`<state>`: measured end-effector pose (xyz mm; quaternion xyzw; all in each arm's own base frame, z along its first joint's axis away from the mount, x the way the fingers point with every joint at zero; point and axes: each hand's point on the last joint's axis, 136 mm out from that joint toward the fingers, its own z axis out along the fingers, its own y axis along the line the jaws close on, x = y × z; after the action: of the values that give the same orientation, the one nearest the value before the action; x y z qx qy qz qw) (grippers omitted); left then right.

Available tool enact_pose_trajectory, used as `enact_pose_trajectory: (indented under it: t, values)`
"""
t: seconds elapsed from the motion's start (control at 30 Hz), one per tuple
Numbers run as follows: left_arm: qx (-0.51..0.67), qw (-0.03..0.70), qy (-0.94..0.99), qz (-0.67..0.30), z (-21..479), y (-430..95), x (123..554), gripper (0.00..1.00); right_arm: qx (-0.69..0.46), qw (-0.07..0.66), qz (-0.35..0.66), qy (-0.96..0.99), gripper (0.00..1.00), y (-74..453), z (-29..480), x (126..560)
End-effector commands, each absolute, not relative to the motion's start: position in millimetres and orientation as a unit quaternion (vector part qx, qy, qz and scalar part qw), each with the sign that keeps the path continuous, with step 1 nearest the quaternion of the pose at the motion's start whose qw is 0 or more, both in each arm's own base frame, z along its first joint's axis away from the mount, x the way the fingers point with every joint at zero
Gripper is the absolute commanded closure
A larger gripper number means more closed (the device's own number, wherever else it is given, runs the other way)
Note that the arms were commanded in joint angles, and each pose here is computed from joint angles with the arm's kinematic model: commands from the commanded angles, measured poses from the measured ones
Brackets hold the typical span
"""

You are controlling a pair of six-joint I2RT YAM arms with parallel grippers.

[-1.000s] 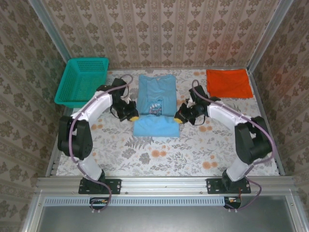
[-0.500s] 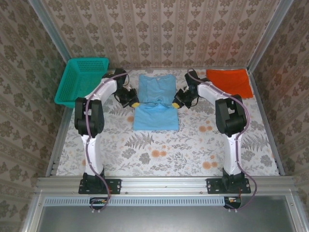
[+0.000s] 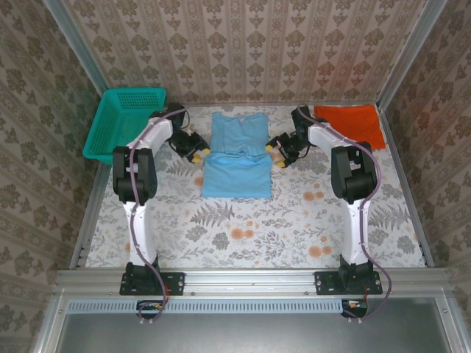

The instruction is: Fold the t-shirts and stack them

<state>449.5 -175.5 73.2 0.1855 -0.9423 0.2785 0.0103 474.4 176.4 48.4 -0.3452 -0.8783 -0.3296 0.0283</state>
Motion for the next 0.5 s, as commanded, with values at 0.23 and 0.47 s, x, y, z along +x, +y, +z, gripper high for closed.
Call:
enact_pose_trajectory:
  t: [0.23, 0.47]
  values:
    - [0.113, -0.080, -0.951, 0.275, 129, -182, 401, 0.53, -0.277, -0.078, -0.406, -0.867, 0.51, 193, 118, 424]
    - [0.002, -0.027, -0.959, 0.283, 107, -247, 344, 0.67, -0.223, -0.038, -0.407, -0.885, 0.79, 249, 91, 374]
